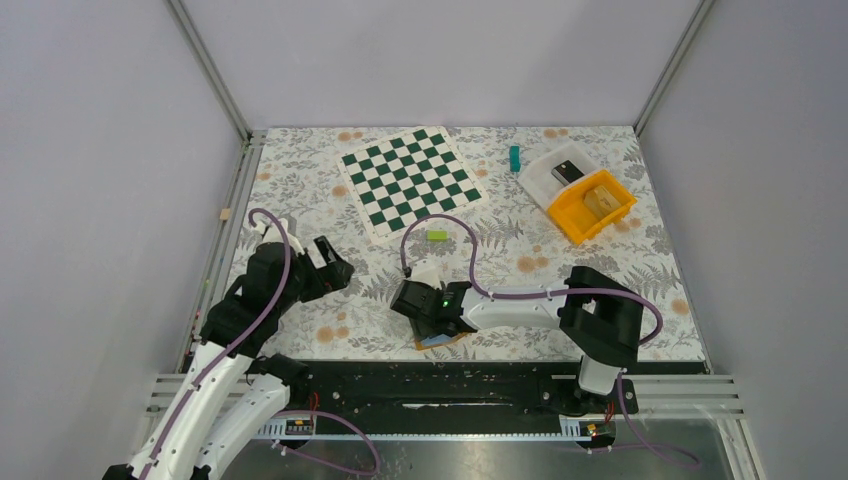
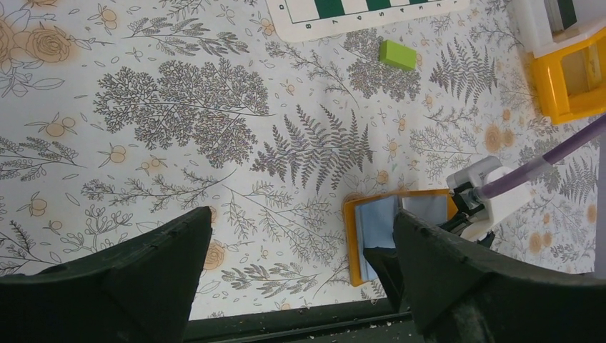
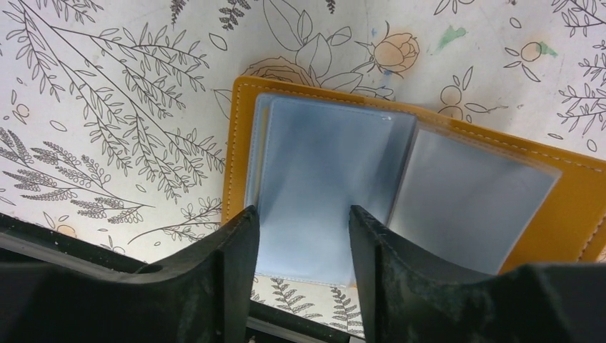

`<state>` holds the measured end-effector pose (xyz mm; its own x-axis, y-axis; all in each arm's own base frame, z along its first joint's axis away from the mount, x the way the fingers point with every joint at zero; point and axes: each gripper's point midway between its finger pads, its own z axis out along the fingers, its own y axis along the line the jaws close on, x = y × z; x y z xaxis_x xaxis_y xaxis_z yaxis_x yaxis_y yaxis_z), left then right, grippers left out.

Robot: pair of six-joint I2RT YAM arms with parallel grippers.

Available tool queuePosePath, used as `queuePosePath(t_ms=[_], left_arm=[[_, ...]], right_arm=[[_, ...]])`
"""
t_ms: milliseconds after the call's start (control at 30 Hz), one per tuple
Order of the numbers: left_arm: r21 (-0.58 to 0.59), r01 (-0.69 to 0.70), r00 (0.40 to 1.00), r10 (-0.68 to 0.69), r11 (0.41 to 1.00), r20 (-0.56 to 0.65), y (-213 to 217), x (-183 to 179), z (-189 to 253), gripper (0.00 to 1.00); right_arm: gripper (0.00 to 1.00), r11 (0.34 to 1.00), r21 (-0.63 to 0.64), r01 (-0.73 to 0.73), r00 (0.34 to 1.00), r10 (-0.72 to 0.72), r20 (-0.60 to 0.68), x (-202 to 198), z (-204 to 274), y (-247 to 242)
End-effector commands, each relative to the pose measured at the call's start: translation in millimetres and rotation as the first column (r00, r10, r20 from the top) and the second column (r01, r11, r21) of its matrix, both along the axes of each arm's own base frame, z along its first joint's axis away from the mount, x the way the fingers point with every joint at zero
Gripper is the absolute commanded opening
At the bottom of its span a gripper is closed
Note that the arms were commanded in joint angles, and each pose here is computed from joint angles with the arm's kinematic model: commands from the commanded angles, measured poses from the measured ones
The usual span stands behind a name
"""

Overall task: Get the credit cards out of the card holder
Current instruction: Remove the credit card from the card holder.

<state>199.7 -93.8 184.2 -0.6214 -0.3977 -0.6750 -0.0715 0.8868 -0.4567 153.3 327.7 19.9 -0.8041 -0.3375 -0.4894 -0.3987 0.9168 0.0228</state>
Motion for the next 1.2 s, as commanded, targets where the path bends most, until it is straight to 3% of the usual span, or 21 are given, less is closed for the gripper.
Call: queuePosePath(t_ms=[0,200,233,333,467,1167], left_arm=[[-0.033,0.033,0.999,-0.032,0.999,0.033,-9.1,5.7,6.4,0.96],[-0.135,0.189,0.981,-0.194,0.973,-0.025,-41.6,-6.6,-1.2,0.89],[-0.167,0.214,0.974,-0.223,0.963,-0.039,-48.5,-9.6,-2.6,0.87],[-0.240,0.252,0.960,-0.273,0.938,-0.062,-62.2,-15.4,-7.3,0.85],[-0.241,0.226,0.965,-0.251,0.944,-0.076,-60.5,-13.4,-15.8,0.85],[-0.332,0.233,0.946,-0.293,0.914,-0.142,-76.8,-17.4,-43.2,0.81]], right_arm=[[0.51,1.000,-0.014,0.017,0.999,-0.016,0.038,4.5,1.6,-5.8],[0.39,1.000,-0.009,0.020,0.999,-0.019,0.037,3.4,-0.7,-7.8],[0.40,1.000,-0.009,0.020,0.999,-0.020,0.037,3.5,-0.5,-7.8],[0.54,1.000,0.002,0.030,0.999,-0.030,0.044,4.5,5.0,-7.4],[0.60,0.999,0.016,0.038,0.997,-0.038,0.063,7.5,12.2,-7.1],[0.58,0.995,-0.025,0.096,0.995,-0.095,0.032,0.3,-13.2,-25.4]])
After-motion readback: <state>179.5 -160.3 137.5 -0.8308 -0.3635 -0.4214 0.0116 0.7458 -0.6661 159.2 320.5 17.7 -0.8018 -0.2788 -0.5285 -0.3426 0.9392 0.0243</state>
